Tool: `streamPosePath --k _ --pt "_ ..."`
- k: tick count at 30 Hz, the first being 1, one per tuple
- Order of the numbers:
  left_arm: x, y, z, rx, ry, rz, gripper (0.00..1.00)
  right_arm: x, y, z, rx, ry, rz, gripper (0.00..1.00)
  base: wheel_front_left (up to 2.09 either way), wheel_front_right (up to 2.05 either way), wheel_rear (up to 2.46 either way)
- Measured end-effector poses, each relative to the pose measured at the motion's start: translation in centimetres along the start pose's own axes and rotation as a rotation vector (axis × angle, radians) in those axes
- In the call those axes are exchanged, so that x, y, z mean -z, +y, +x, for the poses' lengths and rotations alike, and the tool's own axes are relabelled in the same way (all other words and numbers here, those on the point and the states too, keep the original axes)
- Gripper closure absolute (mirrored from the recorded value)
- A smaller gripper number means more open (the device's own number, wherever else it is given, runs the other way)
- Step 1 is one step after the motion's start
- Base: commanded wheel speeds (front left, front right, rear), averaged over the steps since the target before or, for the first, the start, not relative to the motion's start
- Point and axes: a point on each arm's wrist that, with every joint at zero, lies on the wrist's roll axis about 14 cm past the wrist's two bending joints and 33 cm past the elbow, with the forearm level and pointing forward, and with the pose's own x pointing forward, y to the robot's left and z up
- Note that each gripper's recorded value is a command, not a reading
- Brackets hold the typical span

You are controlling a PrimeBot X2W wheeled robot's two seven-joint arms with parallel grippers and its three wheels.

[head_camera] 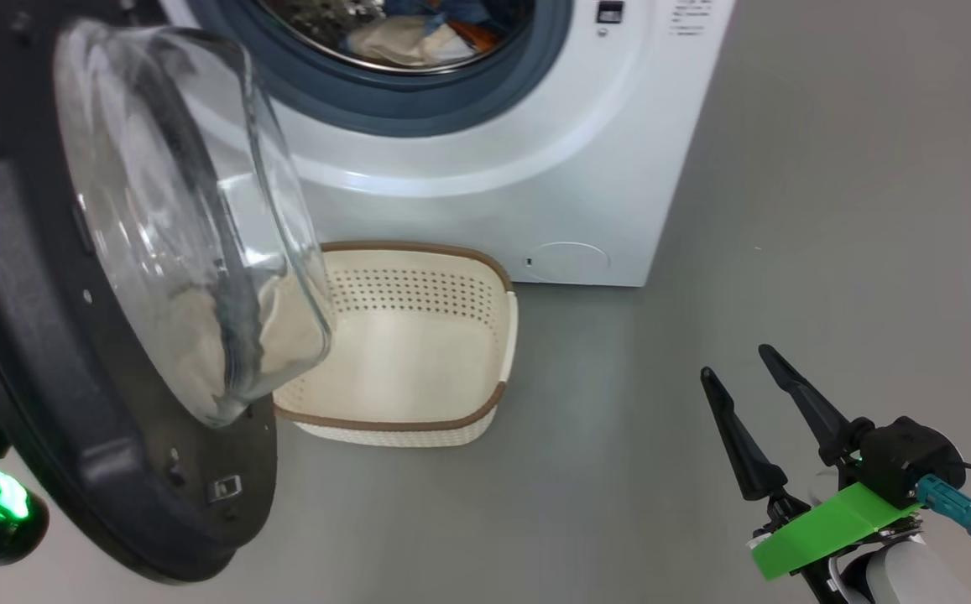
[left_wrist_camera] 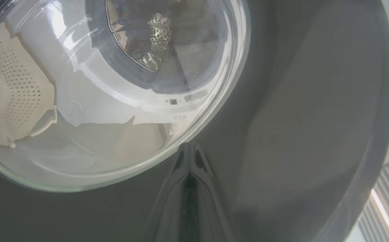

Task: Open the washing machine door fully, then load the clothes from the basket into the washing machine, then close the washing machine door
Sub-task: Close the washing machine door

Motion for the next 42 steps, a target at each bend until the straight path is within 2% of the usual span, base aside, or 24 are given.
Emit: streamPosePath --k 16,30,42 --pt "5.0 -0.3 7.6 0.051 0.202 -0.022 1.0 -0.6 -4.1 -3.1 0.168 -0.013 0.01 0.0 0.0 0.0 0.0" --pt "8.8 -1.3 13.5 0.13 0.256 -0.03 1.0 -0.5 -6.1 -5.2 0.263 -0.01 0.023 0.0 0.0 0.0 0.0" --pt "10.1 -2.4 18.5 0.237 0.191 -0.042 1.0 -0.2 -7.3 -5.7 0.311 -0.004 0.026 0.0 0.0 0.0 0.0"
